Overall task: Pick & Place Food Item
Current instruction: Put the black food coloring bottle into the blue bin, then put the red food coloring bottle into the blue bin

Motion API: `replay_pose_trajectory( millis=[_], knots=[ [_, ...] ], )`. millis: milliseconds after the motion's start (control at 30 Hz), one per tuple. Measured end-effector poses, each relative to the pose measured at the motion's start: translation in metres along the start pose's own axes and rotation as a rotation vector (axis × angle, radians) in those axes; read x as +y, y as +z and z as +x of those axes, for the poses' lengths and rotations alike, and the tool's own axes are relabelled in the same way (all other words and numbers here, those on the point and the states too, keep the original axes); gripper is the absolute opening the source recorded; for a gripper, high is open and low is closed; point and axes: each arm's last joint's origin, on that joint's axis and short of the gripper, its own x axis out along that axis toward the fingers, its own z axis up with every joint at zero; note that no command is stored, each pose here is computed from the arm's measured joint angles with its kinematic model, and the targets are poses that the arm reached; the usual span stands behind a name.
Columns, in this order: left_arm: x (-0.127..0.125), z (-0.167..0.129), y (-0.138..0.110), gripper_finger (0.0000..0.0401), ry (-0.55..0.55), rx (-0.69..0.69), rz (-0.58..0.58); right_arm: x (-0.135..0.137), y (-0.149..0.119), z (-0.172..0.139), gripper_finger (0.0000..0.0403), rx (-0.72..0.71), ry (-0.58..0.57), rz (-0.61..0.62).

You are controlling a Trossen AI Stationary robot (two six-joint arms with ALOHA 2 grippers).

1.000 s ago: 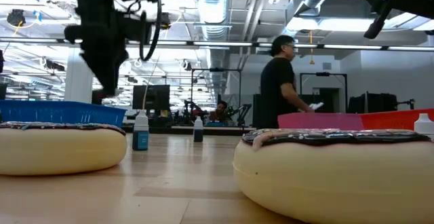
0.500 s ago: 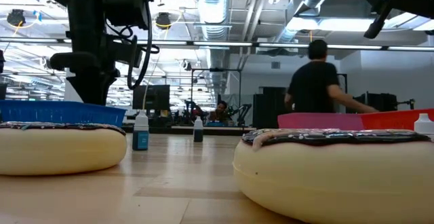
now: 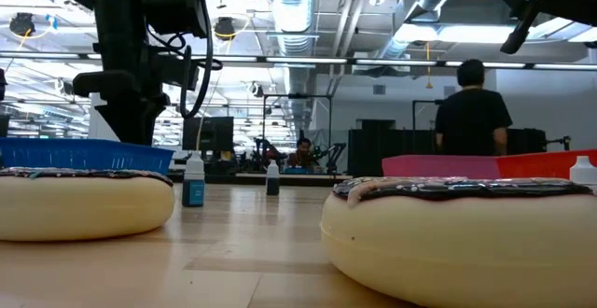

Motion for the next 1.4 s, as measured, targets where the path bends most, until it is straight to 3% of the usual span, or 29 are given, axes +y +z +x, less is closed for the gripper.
replay_pose_trajectory(
  millis=[267,600,833,1167,1267,1400],
  knots=[
    [0.008,-0.033,-0.01,0.0134,-0.034,-0.125,-0.086,-0.001,-0.001,0.0,0.0082,0.009,-0.009,-0.006],
    [0.0,-0.083,-0.036,0.0136,-0.369,-0.264,-0.234,-0.002,-0.002,0.0,0.0082,0.019,-0.023,-0.015],
    [-0.044,-0.103,-0.049,0.0136,-0.576,-0.183,-0.223,-0.002,-0.002,0.0,0.0082,0.018,-0.022,-0.014],
    [-0.122,-0.106,-0.073,0.0136,-0.673,-0.056,-0.259,-0.002,-0.002,0.0,0.0082,0.017,-0.021,-0.013],
    [-0.144,-0.099,-0.075,0.0136,-0.687,-0.06,-0.204,-0.002,-0.002,0.0,0.0082,0.017,-0.021,-0.013],
    [-0.165,-0.085,-0.074,0.0136,-0.675,-0.099,-0.033,-0.002,-0.002,0.0,0.0082,0.015,-0.02,-0.003]
  ],
)
